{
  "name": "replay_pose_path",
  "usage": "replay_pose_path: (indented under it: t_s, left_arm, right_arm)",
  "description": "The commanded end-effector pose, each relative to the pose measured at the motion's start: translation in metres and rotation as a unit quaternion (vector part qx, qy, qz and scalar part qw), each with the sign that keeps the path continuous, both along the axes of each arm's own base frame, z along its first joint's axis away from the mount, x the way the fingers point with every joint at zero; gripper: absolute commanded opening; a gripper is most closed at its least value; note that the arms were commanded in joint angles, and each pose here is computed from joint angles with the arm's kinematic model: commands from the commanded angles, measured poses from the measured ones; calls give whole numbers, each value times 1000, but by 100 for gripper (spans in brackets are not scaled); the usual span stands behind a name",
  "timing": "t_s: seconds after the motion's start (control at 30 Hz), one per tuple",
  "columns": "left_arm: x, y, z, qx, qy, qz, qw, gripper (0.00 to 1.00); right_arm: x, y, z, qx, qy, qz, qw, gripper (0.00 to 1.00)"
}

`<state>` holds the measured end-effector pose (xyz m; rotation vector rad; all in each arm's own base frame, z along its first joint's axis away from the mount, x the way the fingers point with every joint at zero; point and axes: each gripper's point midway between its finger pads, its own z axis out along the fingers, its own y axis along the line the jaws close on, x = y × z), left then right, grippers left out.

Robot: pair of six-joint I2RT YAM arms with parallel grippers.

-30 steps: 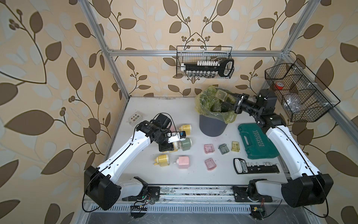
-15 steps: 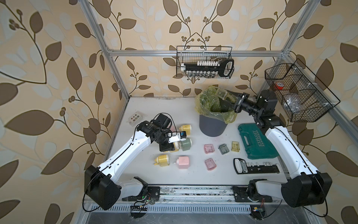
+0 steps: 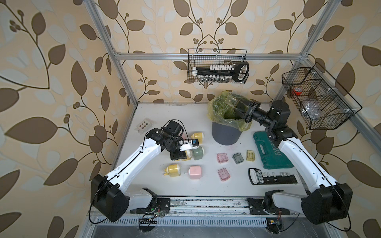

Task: Take out the pencil sharpener tray and clean the shavings
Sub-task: Pour the shavings into the trash bin, then place the pencil sharpener at the center of the board.

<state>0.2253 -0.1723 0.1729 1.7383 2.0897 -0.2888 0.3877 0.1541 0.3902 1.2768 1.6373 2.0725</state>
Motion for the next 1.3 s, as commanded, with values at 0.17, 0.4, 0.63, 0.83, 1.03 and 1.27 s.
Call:
replay_pose_path:
  t_s: [0.17,0.4,0.63,0.83,1.03,1.27]
  left_arm:
    - [5,2,2,-1,-9,3,1000,0]
    - [9,11,2,7,-16,11,1000,0]
    - [25,26,-18,42,-18,33,998,0]
    - [32,39,-55,80,-8,44,996,0]
    - [38,46,-72,102,-5,54,993,2]
    - [43,46,-88,117,13,55,992,21]
  right_arm:
    - [-1,-15,6,-87,-98,11,991,0]
    - [-43,-43,-9,-449,-323,-48,832,0]
    - [-89,-55,-66,-650,-383,-91,650,0]
    - [-117,-53,-131,-708,-347,-87,609,0]
    - [-143,-30,-183,-766,-335,-67,545,0]
    - [-166,-31,-230,-805,-301,-83,503,0]
